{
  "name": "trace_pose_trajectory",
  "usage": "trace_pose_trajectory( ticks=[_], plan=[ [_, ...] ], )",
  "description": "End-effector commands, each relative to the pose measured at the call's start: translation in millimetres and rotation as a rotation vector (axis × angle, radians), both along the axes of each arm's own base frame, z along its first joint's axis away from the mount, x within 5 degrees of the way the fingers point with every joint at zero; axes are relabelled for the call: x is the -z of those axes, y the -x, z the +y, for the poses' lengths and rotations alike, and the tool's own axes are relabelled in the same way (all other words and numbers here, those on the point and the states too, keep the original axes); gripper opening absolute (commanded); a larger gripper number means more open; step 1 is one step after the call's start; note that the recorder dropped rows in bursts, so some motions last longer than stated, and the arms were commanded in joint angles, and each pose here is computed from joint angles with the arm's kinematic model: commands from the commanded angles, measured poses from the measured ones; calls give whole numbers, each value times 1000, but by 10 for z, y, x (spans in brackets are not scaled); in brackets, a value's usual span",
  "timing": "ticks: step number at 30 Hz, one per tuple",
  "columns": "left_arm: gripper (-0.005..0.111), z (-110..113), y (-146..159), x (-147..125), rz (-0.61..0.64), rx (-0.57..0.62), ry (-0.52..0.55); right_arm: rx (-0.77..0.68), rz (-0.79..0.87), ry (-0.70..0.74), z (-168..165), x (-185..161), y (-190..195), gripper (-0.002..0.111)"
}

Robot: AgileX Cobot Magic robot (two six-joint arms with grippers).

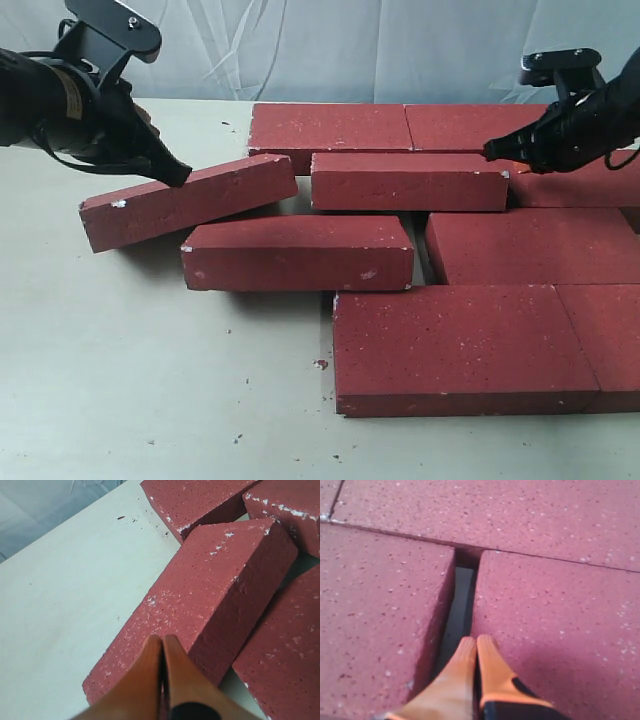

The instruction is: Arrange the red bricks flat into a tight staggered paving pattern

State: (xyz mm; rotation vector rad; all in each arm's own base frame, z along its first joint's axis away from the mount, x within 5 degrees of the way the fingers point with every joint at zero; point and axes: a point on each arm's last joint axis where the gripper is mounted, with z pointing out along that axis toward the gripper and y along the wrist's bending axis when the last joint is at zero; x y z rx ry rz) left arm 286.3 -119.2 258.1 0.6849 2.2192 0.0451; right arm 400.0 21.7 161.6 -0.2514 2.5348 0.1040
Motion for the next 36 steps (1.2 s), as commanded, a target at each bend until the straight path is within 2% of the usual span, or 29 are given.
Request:
trace_pose_trajectory(
  ticks=[1,9,19,29,33,36],
  plan=[
    [0,-27,-8,-27,-9,8,5,-62,-22,16,176,-3,-38,-1],
    [0,-17,-15,-32,-25,26,-30,-137,-12,14,456,-11,-1,-1],
    [0,249,-93,-41,-15,-70,-32,-226,-55,15,837,-55,36,-1],
    [0,281,-103,-41,-15,-81,-33,-292,-122,26,1130,-88,77,-1],
    [0,286,-100,-37,-10,-82,-41,-362,-94,90,1108,-127,128,-1],
    [0,306,-93,-27,0,-81,-73,-383,-57,84,1077,-324,235,-1]
  ],
)
